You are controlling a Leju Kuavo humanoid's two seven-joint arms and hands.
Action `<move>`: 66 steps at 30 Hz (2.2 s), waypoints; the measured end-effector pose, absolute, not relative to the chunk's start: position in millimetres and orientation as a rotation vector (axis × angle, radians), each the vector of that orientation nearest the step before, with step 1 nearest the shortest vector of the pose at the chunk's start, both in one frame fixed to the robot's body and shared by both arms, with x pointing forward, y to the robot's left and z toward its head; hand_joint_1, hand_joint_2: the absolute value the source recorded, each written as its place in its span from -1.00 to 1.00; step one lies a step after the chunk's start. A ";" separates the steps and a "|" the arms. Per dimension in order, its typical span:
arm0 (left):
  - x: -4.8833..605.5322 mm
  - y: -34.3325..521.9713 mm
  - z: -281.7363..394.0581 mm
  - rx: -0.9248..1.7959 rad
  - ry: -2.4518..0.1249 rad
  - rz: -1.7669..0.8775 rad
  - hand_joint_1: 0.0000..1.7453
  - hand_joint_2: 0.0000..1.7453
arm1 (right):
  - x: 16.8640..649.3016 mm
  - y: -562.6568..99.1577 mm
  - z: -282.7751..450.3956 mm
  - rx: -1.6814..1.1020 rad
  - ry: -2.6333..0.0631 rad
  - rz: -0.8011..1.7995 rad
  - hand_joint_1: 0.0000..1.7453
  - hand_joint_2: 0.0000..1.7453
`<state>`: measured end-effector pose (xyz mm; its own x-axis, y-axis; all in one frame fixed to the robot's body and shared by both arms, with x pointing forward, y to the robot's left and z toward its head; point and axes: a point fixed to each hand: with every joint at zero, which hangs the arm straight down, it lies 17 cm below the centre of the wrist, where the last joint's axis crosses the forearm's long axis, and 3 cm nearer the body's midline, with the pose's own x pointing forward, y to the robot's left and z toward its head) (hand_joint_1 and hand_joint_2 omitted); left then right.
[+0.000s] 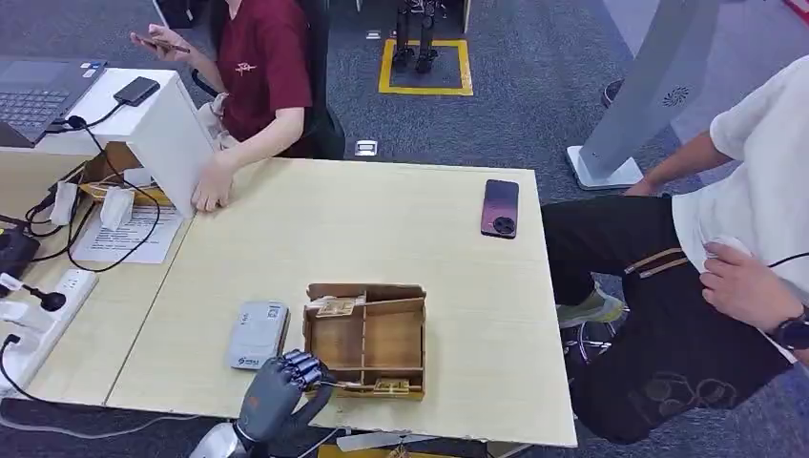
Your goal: Pass the card to the sensor for recognition and then transmit it.
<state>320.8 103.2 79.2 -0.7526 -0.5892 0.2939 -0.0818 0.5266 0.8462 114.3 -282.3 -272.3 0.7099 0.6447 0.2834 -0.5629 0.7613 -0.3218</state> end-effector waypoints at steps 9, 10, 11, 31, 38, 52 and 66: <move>323.9 104.5 79.8 0.547 -2.198 -1.169 1.00 1.00 | 114.6 -282.1 -272.2 -0.218 -0.395 0.667 -1.00 -1.00; 324.2 105.1 79.6 0.546 -2.196 -1.166 1.00 1.00 | 114.6 -282.1 -272.2 -0.218 -0.395 0.666 -1.00 -1.00; 324.5 105.6 79.4 0.544 -2.194 -1.160 1.00 1.00 | 114.6 -282.1 -272.2 -0.218 -0.395 0.666 -1.00 -1.00; 355.6 135.0 172.8 0.547 -2.348 -1.055 1.00 1.00 | 116.0 -283.8 -271.9 -0.219 -0.395 0.634 -1.00 -1.00; 364.2 181.6 226.9 0.690 -2.429 -1.031 1.00 1.00 | 115.4 -283.0 -272.0 -0.218 -0.393 0.613 -1.00 -1.00; 411.9 243.2 267.5 0.938 -2.359 -0.978 1.00 1.00 | 120.4 -280.1 -271.2 -0.214 -0.398 0.616 -1.00 -1.00; 509.4 293.3 266.2 1.130 -2.158 -0.871 1.00 1.00 | 134.6 -276.6 -268.3 -0.210 -0.417 0.636 -1.00 -1.00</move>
